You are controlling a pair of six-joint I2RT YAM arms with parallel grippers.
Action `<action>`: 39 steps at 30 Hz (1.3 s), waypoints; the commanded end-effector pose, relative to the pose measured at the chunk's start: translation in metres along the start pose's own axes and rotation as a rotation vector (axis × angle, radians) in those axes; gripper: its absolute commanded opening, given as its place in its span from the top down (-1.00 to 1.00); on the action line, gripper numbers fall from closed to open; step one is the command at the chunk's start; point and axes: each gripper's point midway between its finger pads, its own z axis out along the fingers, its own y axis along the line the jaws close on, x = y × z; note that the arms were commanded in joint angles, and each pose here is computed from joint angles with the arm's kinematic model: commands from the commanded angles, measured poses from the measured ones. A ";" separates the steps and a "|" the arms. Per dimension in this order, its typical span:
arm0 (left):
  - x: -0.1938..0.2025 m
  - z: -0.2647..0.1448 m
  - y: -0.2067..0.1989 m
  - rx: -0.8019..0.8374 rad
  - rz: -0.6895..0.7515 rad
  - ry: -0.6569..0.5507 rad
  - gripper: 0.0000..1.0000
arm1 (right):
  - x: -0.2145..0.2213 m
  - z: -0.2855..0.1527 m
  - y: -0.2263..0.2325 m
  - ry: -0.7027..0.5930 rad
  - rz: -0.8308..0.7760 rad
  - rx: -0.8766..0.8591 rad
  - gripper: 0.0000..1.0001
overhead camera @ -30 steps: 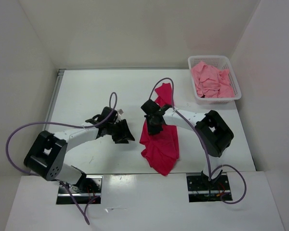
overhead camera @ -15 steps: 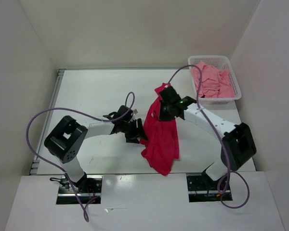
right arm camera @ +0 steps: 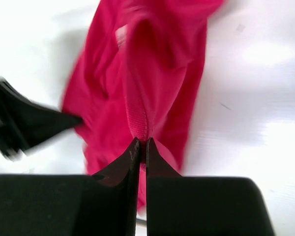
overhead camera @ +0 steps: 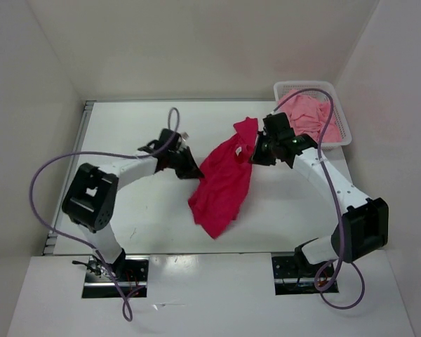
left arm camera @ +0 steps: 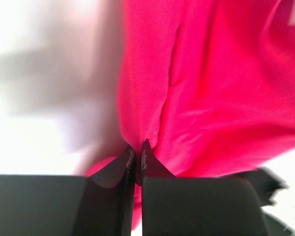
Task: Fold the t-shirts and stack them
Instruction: Flatten out the tshirt
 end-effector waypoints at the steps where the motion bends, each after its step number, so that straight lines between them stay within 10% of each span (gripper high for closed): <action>1: -0.088 -0.092 -0.032 0.111 0.034 -0.260 0.88 | -0.052 -0.048 0.050 -0.133 -0.022 -0.188 0.99; 23: -0.159 -0.373 -0.061 0.151 0.189 -0.842 0.87 | -0.136 -0.263 0.133 -0.434 -0.110 -0.768 0.99; 39: -0.263 -0.200 0.088 -0.026 -0.098 -0.607 0.79 | -0.152 0.015 0.043 -0.159 0.104 -0.355 0.99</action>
